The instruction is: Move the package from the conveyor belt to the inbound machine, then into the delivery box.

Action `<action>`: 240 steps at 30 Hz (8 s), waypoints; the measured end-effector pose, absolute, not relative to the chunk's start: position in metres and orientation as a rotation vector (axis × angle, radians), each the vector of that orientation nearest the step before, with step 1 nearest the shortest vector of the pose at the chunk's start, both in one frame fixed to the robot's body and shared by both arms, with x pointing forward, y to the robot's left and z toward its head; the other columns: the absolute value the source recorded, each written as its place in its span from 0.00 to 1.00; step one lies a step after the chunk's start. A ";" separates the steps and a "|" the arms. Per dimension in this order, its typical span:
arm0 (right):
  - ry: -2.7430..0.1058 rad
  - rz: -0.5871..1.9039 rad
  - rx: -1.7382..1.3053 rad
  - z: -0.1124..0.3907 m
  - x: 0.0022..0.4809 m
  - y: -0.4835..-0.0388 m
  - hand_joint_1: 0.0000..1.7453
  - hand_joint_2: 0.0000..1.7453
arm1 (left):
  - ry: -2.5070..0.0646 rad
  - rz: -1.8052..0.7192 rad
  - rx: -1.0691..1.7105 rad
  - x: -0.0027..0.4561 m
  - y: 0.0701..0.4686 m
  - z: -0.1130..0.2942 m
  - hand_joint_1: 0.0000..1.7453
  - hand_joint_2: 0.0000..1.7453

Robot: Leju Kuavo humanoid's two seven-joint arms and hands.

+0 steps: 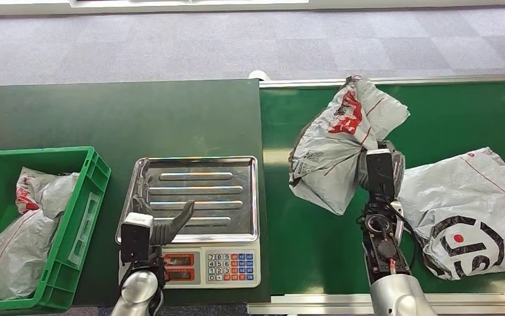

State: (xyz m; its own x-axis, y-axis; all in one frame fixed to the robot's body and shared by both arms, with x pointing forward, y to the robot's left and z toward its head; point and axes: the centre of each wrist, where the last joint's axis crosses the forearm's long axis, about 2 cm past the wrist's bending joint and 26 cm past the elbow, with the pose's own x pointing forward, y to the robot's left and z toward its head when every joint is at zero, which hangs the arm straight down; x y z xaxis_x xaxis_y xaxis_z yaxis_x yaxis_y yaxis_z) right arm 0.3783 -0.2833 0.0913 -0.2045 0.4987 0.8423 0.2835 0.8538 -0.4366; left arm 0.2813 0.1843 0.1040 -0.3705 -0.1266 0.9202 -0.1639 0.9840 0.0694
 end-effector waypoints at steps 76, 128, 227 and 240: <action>-2.299 0.770 -0.401 0.143 0.326 -0.139 1.00 1.00 | -2.035 0.064 0.211 0.281 0.186 0.114 0.00 1.00; -1.480 0.790 0.379 0.079 0.352 -0.133 0.52 1.00 | -1.999 0.056 0.198 0.278 0.182 0.112 0.00 1.00; -1.825 0.270 0.175 0.103 0.363 -0.155 0.00 1.00 | -1.743 -0.795 0.195 0.283 0.141 0.087 0.27 1.00; -1.822 0.272 0.175 0.102 0.362 -0.155 0.00 1.00 | -1.732 -0.829 0.200 0.286 0.140 0.086 0.98 1.00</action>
State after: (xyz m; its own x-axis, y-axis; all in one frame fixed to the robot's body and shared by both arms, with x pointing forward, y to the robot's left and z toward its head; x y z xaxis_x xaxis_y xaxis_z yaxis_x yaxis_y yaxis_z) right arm 0.3619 -0.1552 0.1024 -0.2644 0.0224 0.9641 -0.2599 0.9611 -0.0936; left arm 0.2861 0.1397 0.0865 -0.3373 -0.5279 0.7795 0.2761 0.7361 0.6180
